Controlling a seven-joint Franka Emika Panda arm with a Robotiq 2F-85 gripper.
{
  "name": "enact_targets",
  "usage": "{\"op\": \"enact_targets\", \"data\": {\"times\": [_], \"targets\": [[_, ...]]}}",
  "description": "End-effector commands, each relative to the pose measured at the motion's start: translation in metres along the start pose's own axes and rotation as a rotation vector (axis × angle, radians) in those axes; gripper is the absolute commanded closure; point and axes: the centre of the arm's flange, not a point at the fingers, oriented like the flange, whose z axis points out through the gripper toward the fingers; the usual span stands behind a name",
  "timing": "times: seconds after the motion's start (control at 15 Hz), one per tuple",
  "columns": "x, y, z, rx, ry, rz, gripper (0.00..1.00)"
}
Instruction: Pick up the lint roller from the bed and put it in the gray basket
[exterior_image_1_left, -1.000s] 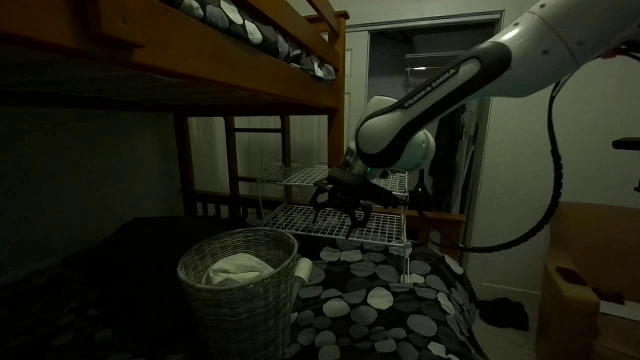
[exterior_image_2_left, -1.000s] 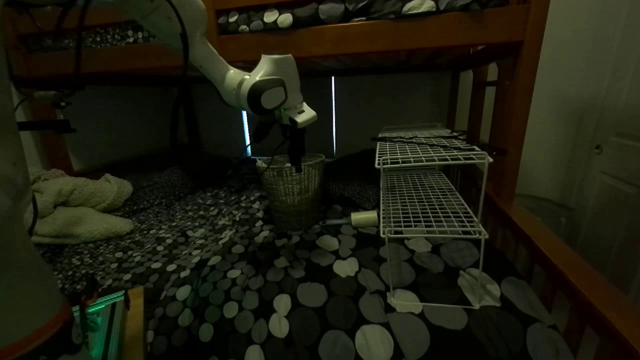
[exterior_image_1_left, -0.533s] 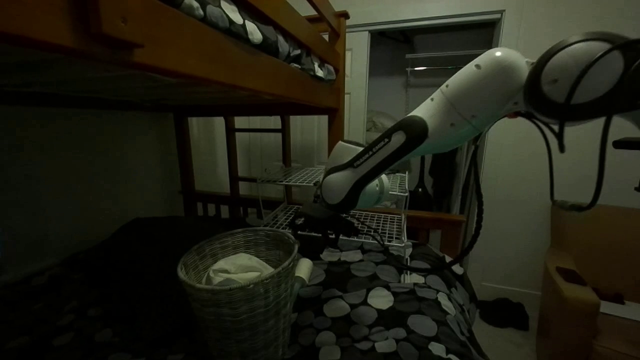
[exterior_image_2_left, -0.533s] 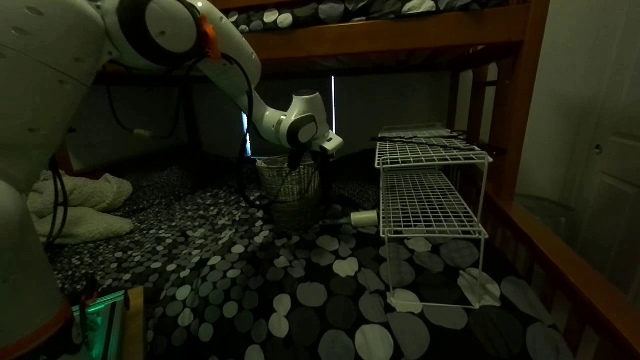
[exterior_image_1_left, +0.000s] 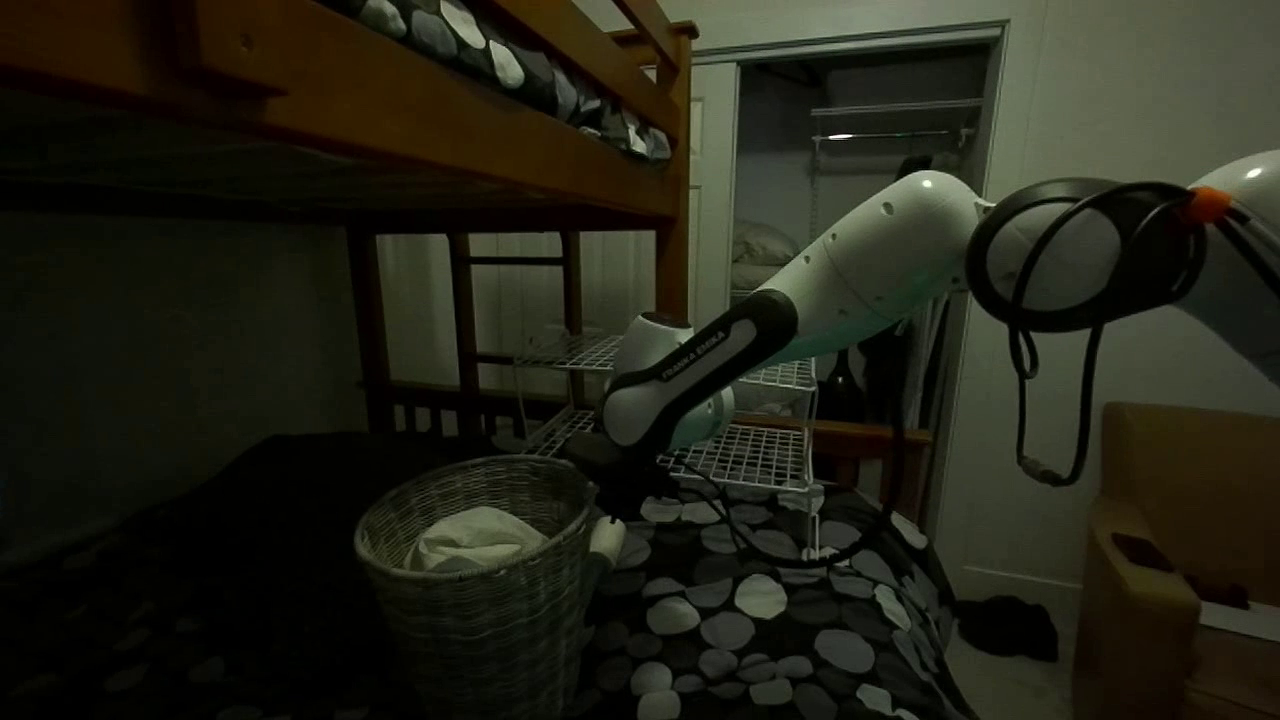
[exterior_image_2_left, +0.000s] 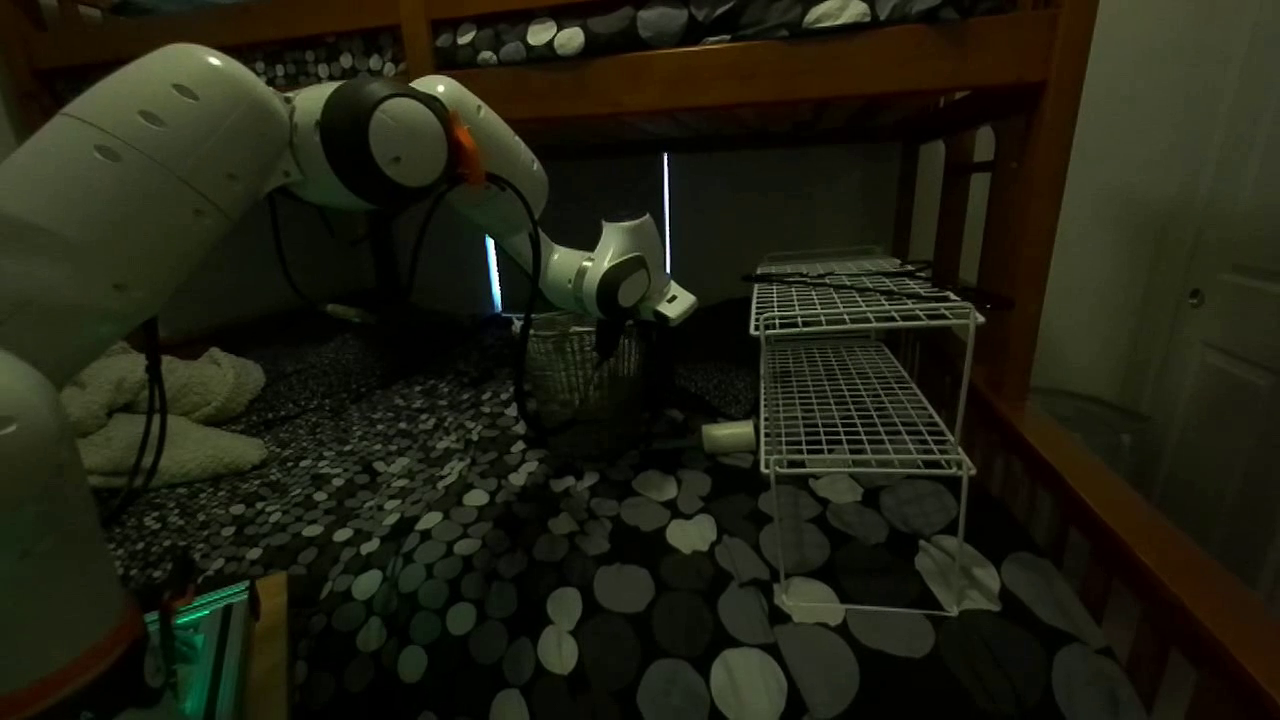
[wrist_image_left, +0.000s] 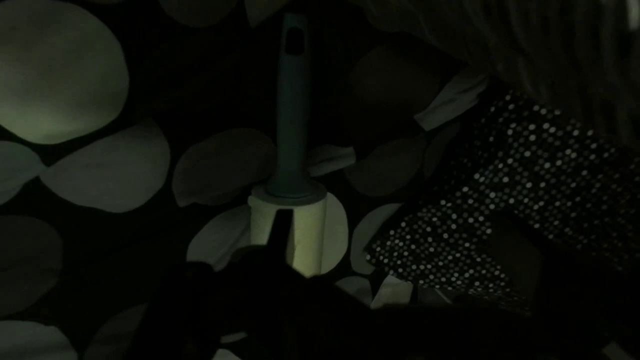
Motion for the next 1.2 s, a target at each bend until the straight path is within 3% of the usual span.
{"op": "enact_targets", "data": {"times": [0.0,0.47,0.87,1.13], "targets": [[0.009,-0.002,0.011,-0.038,0.031,0.038,0.0],[0.078,0.019,0.079,-0.136,0.06,0.193,0.0],[0.074,-0.011,0.112,-0.078,0.049,0.162,0.0],[0.071,-0.002,0.134,-0.187,0.072,0.169,0.0]]}}
